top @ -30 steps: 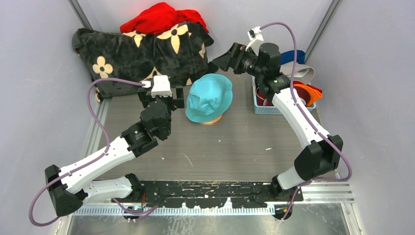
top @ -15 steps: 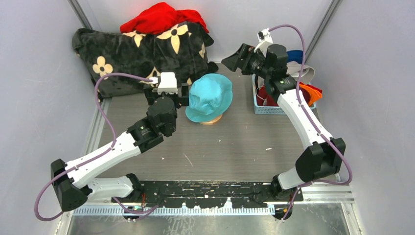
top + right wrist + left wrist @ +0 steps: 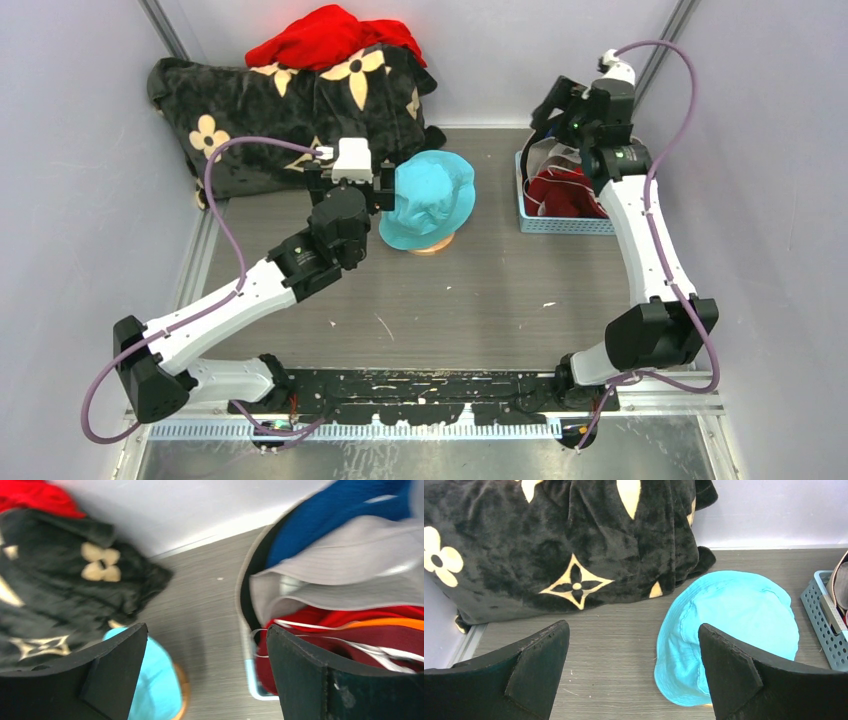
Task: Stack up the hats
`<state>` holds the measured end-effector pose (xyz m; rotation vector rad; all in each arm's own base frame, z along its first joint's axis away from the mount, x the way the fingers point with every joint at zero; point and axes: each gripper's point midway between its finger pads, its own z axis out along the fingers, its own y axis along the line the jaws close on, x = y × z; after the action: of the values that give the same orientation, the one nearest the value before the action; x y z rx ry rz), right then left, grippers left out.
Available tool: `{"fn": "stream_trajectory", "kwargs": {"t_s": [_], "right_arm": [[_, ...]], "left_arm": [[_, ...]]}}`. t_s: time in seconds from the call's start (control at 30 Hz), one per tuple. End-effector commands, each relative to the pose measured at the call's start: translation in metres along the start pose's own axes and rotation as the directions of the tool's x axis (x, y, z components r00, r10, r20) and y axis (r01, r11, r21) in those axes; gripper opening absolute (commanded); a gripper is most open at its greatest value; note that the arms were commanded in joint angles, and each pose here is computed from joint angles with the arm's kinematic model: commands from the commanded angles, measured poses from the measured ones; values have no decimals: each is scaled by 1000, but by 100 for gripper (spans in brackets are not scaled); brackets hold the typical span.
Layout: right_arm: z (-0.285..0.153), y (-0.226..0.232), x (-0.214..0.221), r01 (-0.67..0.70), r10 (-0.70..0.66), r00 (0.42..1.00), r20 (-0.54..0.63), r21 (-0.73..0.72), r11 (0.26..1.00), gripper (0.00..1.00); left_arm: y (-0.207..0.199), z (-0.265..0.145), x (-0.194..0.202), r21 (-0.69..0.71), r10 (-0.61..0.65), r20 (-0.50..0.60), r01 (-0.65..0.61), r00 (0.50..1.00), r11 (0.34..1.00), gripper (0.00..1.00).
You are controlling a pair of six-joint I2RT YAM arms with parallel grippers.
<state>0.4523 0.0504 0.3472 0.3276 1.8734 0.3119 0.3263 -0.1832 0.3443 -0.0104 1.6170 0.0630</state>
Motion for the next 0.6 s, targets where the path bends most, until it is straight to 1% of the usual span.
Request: {"fn": "stream_trajectory", "kwargs": {"t_s": [0.0,0.4,0.57], "right_arm": [[1,-49,-10,14,-15,1000,9,161,987,93],[6,-81,-11,-22,22,1000,6,202,979,93],[8,-92,-3,-25,29,999,-18,223,974,93]], "left_arm": [[-4,4,-16,25,-63,18,63,998,998,99],[-4,8,-9,40,-90,2,90,996,995,99],[-4,10,-3,46,-93,-12,94,996,995,99]]}}
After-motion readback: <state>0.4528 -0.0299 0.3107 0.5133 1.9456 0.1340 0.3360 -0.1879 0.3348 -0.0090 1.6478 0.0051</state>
